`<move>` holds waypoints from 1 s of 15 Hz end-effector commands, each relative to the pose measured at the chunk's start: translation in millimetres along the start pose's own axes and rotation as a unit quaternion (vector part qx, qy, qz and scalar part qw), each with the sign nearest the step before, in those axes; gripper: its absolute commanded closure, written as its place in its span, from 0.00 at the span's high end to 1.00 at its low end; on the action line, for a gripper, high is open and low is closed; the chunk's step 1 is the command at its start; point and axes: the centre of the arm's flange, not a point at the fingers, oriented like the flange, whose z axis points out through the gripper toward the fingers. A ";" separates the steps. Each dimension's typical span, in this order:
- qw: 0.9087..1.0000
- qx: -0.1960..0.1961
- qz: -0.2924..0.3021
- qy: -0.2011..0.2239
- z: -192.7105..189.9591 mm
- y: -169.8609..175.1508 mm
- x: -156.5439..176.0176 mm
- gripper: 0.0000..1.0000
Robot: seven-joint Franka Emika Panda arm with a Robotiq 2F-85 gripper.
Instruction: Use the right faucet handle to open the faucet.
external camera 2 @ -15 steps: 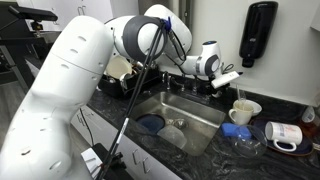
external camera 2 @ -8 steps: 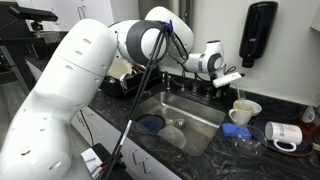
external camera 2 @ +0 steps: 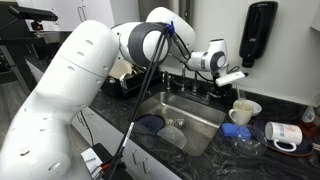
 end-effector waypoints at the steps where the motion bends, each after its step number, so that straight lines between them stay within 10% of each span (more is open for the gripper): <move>1: 0.999 0.026 -0.024 -0.002 3.1 -4.1 8.0 0.00; 15: 0.983 0.117 -0.138 0.017 -16.8 -37.3 3.7 0.00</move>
